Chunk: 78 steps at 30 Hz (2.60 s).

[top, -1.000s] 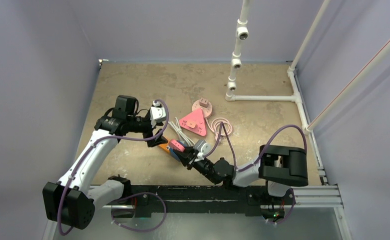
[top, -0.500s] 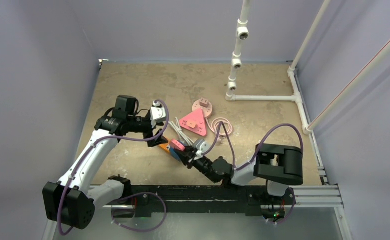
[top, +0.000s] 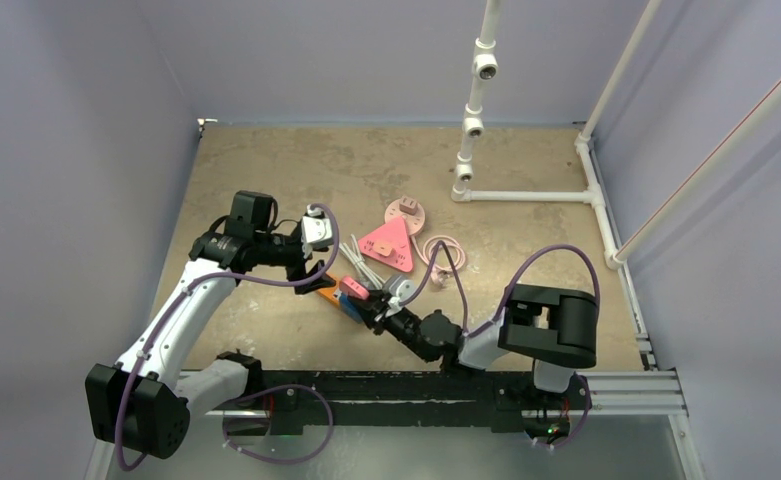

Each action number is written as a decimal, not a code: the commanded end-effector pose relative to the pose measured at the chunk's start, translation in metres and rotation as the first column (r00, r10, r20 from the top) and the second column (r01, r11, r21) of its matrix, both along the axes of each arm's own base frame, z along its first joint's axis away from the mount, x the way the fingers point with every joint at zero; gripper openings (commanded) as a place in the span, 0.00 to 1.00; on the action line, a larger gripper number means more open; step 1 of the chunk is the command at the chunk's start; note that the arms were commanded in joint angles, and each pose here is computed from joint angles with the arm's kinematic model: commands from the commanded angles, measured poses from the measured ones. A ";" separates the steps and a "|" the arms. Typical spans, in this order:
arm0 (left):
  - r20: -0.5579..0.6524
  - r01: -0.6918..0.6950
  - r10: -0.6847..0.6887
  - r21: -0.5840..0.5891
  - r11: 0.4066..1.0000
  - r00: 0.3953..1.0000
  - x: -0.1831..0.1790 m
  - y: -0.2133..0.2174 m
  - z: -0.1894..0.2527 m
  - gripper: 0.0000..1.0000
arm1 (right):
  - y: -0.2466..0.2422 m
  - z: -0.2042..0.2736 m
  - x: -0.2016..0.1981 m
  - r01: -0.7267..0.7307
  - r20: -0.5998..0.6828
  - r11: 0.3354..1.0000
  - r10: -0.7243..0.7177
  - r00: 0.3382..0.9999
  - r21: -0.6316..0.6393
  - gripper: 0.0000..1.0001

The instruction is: Insert the plug

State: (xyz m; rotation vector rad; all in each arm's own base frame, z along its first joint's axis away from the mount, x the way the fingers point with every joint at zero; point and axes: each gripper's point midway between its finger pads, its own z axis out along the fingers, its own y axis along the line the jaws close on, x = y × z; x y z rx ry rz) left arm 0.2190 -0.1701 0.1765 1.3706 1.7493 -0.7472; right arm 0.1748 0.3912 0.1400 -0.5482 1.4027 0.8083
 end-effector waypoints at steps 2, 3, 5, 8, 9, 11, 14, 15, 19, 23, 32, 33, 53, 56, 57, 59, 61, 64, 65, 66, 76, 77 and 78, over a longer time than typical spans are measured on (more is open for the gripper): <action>0.024 0.035 -0.035 -0.022 0.999 0.999 -0.002 -0.002 0.005 0.73 | 0.008 0.013 0.003 -0.004 -0.001 0.998 0.004 1.000 0.055 0.00; 0.021 0.036 -0.035 -0.022 0.999 0.999 -0.002 -0.003 0.005 0.73 | 0.008 0.012 0.004 0.000 -0.004 0.999 0.001 1.000 0.053 0.00; 0.017 0.038 -0.037 -0.023 0.999 0.999 -0.003 -0.003 0.004 0.73 | 0.007 0.011 0.006 0.007 -0.009 0.998 -0.007 1.000 0.055 0.00; 0.013 0.043 -0.043 -0.024 0.999 0.999 -0.004 -0.003 0.003 0.72 | 0.006 0.011 0.007 0.012 -0.017 0.998 -0.011 1.000 0.057 0.00; 0.010 0.045 -0.044 -0.025 0.999 0.999 -0.004 -0.004 0.002 0.72 | 0.006 0.010 0.007 0.012 -0.021 0.998 -0.010 1.000 0.057 0.00; 0.010 0.050 -0.050 -0.026 0.998 0.999 -0.004 -0.004 0.002 0.72 | 0.005 0.010 0.008 0.017 -0.032 0.998 -0.015 0.999 0.062 0.00; 0.008 0.056 -0.056 -0.029 0.998 0.998 -0.004 -0.006 0.000 0.72 | 0.002 0.010 0.009 0.026 -0.045 0.997 -0.023 0.999 0.068 0.00; 0.009 0.061 -0.061 -0.029 0.998 0.998 -0.004 -0.006 0.000 0.72 | 0.002 0.009 0.009 0.026 -0.047 0.997 -0.022 0.999 0.068 0.00; 0.007 0.071 -0.071 -0.033 0.997 0.997 -0.004 -0.008 -0.001 0.72 | 0.001 0.007 0.009 0.027 -0.055 0.997 -0.024 0.998 0.065 0.00; 0.005 0.075 -0.075 -0.032 0.997 0.997 -0.004 -0.009 -0.003 0.71 | -0.002 0.007 0.008 0.028 -0.070 0.997 -0.023 0.997 0.071 0.00; 0.010 0.103 -0.102 -0.050 0.993 0.995 -0.006 -0.016 -0.006 0.71 | -0.010 0.004 0.010 0.060 -0.121 0.993 -0.048 0.992 0.102 0.00; 0.008 0.110 -0.110 -0.055 0.992 0.994 -0.007 -0.018 -0.006 0.71 | -0.011 0.004 0.010 0.065 -0.122 0.992 -0.052 0.991 0.104 0.00; -0.001 0.135 -0.135 -0.054 0.989 0.991 -0.009 -0.029 -0.014 0.69 | -0.016 0.012 0.019 0.107 -0.083 0.987 -0.097 0.992 0.117 0.00; 0.001 0.133 -0.133 -0.054 0.990 0.991 -0.009 -0.029 -0.014 0.68 | -0.015 0.010 0.018 0.101 -0.078 0.989 -0.093 0.993 0.109 0.00; 0.002 0.133 -0.133 -0.053 0.990 0.991 -0.009 -0.029 -0.014 0.68 | -0.015 0.009 0.018 0.099 -0.077 0.989 -0.091 0.993 0.106 0.00; 0.005 0.133 -0.133 -0.053 0.990 0.991 -0.009 -0.029 -0.013 0.68 | -0.013 0.009 0.017 0.088 -0.075 0.991 -0.080 0.994 0.103 0.00; 0.006 0.132 -0.132 -0.054 0.990 0.991 -0.009 -0.029 -0.012 0.68 | -0.012 0.008 0.015 0.077 -0.075 0.992 -0.069 0.995 0.098 0.00; 0.007 0.132 -0.131 -0.054 0.990 0.991 -0.010 -0.028 -0.013 0.68 | -0.009 0.003 0.013 0.058 -0.076 0.995 -0.052 0.996 0.081 0.00; 0.006 0.131 -0.131 -0.053 0.990 0.991 -0.010 -0.028 -0.013 0.68 | -0.008 0.002 0.013 0.055 -0.076 0.996 -0.049 0.996 0.073 0.00; 0.007 0.131 -0.131 -0.053 0.990 0.991 -0.010 -0.028 -0.013 0.68 | -0.007 0.001 0.013 0.054 -0.078 0.996 -0.049 0.996 0.070 0.00; 0.017 0.125 -0.125 -0.058 0.990 0.992 -0.008 -0.029 -0.010 0.67 | -0.004 -0.009 0.014 0.057 -0.081 0.998 -0.054 0.995 0.030 0.00; 0.018 0.126 -0.125 -0.058 0.990 0.992 -0.008 -0.029 -0.010 0.67 | -0.004 -0.009 0.015 0.061 -0.082 0.998 -0.059 0.995 0.029 0.00; 0.019 0.126 -0.125 -0.058 0.990 0.992 -0.008 -0.029 -0.010 0.67 | -0.004 -0.010 0.015 0.064 -0.083 0.998 -0.061 0.995 0.026 0.00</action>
